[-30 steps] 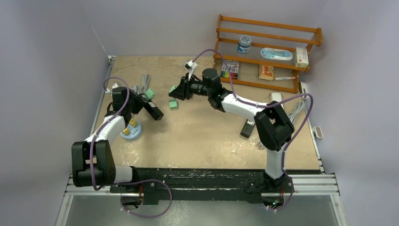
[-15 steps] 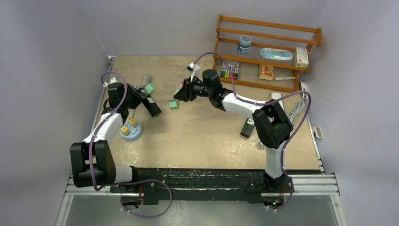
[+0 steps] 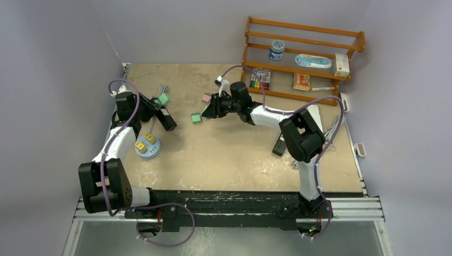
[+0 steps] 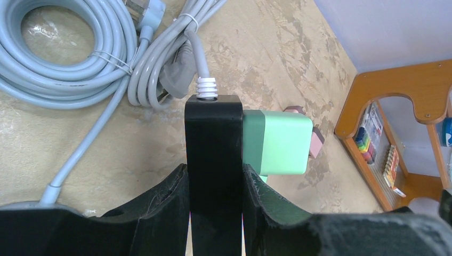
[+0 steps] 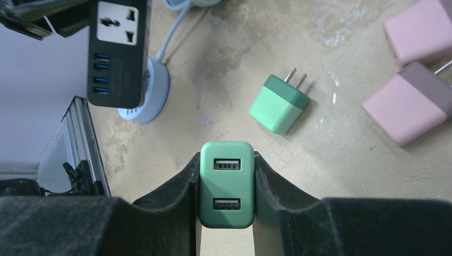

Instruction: Pull the plug off the socket

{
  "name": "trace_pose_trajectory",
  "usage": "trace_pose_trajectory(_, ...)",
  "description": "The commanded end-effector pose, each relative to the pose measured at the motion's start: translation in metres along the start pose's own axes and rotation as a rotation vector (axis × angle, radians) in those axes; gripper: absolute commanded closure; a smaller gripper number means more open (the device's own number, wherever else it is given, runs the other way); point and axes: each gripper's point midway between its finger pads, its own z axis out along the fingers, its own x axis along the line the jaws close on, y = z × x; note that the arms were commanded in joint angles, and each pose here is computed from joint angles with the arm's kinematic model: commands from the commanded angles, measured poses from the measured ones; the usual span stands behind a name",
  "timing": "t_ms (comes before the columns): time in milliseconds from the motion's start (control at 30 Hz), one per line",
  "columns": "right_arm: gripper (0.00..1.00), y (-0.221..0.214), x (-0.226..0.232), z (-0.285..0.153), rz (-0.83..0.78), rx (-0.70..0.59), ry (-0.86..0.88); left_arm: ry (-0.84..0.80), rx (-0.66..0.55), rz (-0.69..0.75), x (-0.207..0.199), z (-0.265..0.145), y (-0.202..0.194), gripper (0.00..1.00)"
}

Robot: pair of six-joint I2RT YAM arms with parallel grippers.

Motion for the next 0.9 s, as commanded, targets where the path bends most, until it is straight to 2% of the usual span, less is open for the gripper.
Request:
trace_pose_trajectory(0, 1.0, 0.03, 0.013, 0.001, 0.003, -0.036, 0.074, -0.127, -0.13, 0.036, -0.038, -0.009, 0.04, 1.0)
trace_pose_trajectory(233, 1.0, 0.015, -0.002, 0.017, 0.039, 0.049, 0.067, -0.139, -0.137, 0.025, -0.04, -0.011, 0.039, 1.0)
trace_pose_trajectory(367, 0.92, -0.006, -0.013, 0.023, 0.071, 0.118, 0.056, -0.137, -0.141, 0.025, -0.039, -0.012, 0.039, 1.0)
trace_pose_trajectory(533, 0.88, -0.024, -0.025, 0.022, 0.062, 0.165, 0.025, -0.132, -0.143, 0.001, -0.034, -0.01, 0.035, 1.0)
trace_pose_trajectory(600, 0.79, -0.033, -0.027, 0.02, 0.069, 0.179, 0.021, -0.132, -0.142, 0.0, -0.034, -0.009, 0.035, 1.0)
trace_pose_trajectory(667, 0.59, -0.04, -0.03, 0.018, 0.075, 0.196, 0.009, -0.135, -0.133, 0.003, -0.035, -0.007, 0.035, 1.0)
trace_pose_trajectory(700, 0.53, -0.044, -0.031, 0.017, 0.084, 0.204, 0.005, -0.135, -0.131, 0.005, -0.035, -0.007, 0.035, 1.0)
trace_pose_trajectory(800, 0.39, -0.041, -0.033, 0.018, 0.075, 0.201, -0.007, -0.142, -0.13, 0.003, -0.037, -0.006, 0.036, 1.0)
trace_pose_trajectory(867, 0.35, -0.036, -0.034, 0.018, 0.06, 0.191, -0.018, -0.144, -0.13, -0.005, -0.036, -0.006, 0.034, 1.0)
